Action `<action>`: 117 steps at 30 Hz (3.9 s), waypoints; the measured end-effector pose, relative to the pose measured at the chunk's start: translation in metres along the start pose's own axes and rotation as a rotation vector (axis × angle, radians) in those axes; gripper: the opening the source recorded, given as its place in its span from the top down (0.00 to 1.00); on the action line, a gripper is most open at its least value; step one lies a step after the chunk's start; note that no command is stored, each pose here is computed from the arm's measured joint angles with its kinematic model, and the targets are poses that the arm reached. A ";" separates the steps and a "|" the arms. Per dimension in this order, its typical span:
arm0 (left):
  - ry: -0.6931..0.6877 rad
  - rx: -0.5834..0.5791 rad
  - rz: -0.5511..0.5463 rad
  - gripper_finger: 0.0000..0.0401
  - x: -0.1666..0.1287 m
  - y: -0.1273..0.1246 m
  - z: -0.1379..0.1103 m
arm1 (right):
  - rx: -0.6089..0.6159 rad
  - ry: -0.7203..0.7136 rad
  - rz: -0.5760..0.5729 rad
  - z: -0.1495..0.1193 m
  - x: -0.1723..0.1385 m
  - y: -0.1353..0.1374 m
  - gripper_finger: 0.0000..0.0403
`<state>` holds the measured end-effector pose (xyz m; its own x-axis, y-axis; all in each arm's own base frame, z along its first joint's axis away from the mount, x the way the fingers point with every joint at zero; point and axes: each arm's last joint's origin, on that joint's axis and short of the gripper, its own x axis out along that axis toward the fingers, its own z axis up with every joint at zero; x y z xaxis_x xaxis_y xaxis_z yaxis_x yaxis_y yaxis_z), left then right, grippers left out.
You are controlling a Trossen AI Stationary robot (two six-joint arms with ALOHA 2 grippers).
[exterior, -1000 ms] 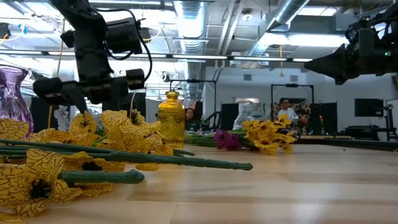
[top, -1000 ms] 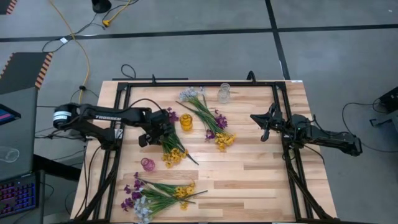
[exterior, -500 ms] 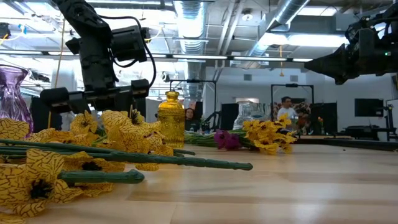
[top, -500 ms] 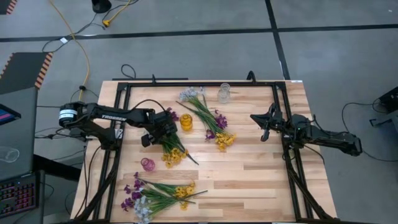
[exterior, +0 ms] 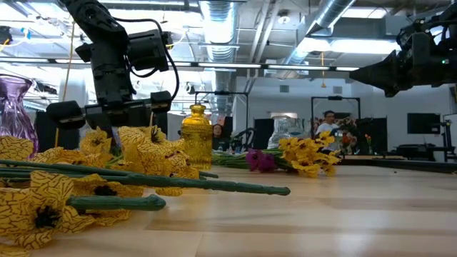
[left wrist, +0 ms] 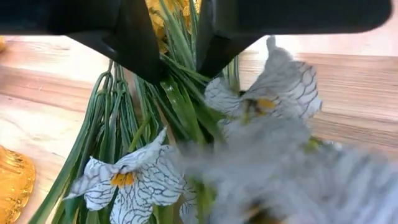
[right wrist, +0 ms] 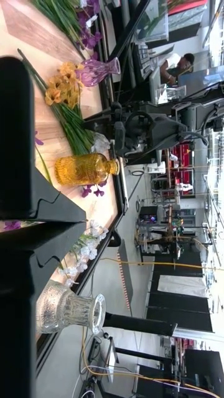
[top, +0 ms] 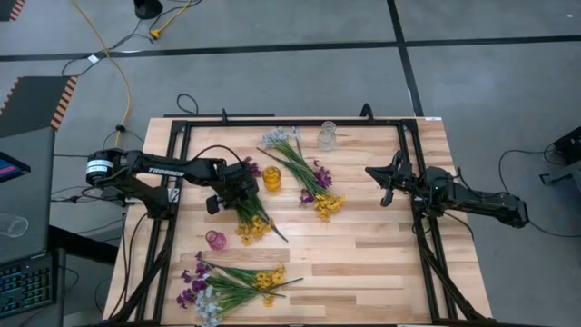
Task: Sort flowers into vase by color
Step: Put the middle white flowers into the transparent vase
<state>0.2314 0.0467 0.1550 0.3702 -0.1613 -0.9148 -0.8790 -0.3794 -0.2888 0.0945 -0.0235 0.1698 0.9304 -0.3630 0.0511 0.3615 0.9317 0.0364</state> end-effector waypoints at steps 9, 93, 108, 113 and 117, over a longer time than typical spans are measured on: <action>0.013 0.036 0.002 0.95 0.000 0.000 0.000 | 0.000 0.000 0.000 0.000 0.000 0.000 0.91; -0.121 0.132 -0.006 0.85 -0.013 0.007 0.004 | 0.000 0.002 0.001 0.000 0.000 0.000 0.91; -0.147 0.151 -0.030 1.00 -0.018 0.007 0.003 | -0.001 0.002 0.001 0.000 0.000 0.000 0.91; -0.165 0.160 -0.099 1.00 -0.032 0.008 0.001 | 0.000 0.002 0.000 0.000 0.000 0.000 0.91; -0.189 0.167 -0.164 1.00 -0.046 0.010 -0.002 | 0.000 0.002 0.000 0.000 0.000 0.000 0.91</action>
<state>0.2065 0.0489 0.1949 0.4624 0.0678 -0.8841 -0.8553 -0.2288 -0.4649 0.0945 -0.0235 0.1696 0.9307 -0.3625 0.0493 0.3610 0.9318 0.0361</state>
